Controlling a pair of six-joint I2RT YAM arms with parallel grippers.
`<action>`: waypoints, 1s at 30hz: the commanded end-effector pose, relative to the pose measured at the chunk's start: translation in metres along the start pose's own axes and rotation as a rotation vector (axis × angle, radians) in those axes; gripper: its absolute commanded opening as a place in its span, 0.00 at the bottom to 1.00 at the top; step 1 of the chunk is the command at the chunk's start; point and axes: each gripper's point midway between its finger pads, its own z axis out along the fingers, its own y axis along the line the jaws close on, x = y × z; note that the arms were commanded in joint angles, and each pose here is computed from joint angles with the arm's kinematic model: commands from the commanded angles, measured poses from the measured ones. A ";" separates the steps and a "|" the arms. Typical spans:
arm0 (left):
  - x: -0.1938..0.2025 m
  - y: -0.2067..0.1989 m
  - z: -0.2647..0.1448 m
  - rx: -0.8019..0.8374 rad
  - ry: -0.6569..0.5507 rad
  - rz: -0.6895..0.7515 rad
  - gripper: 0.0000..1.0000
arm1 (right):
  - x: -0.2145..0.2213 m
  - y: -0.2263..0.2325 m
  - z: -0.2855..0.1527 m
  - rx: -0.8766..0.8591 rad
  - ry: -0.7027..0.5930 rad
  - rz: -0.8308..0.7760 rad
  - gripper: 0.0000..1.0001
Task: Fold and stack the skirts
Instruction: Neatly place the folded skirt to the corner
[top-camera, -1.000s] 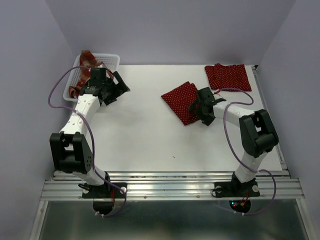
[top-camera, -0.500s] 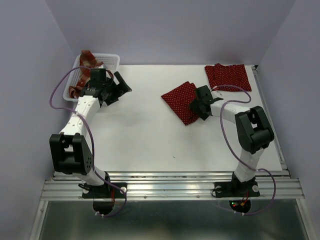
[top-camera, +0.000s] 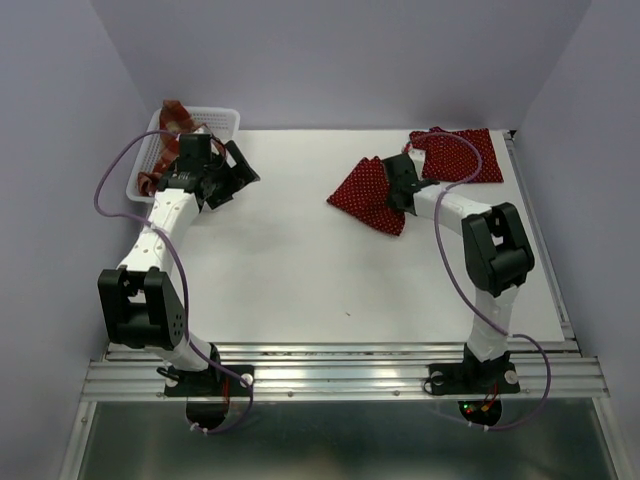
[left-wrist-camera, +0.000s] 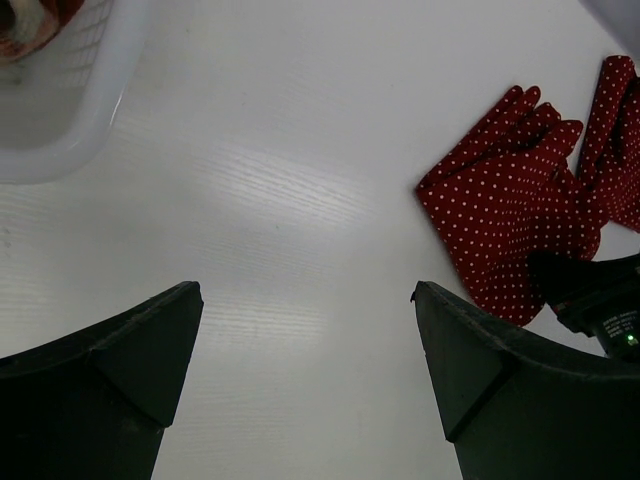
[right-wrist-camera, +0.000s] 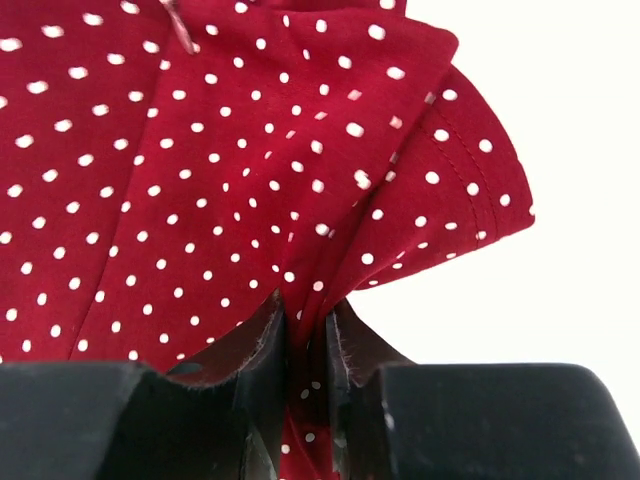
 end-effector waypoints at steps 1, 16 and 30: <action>-0.023 -0.010 -0.013 0.002 -0.068 0.025 0.99 | -0.076 0.005 -0.010 -0.003 -0.187 -0.388 0.08; -0.046 0.000 -0.025 -0.102 -0.142 0.045 0.99 | -0.210 -0.033 -0.011 0.025 -0.383 -0.755 0.01; -0.054 0.014 -0.020 -0.186 -0.174 0.023 0.99 | -0.292 -0.033 -0.021 0.028 -0.562 -0.712 0.01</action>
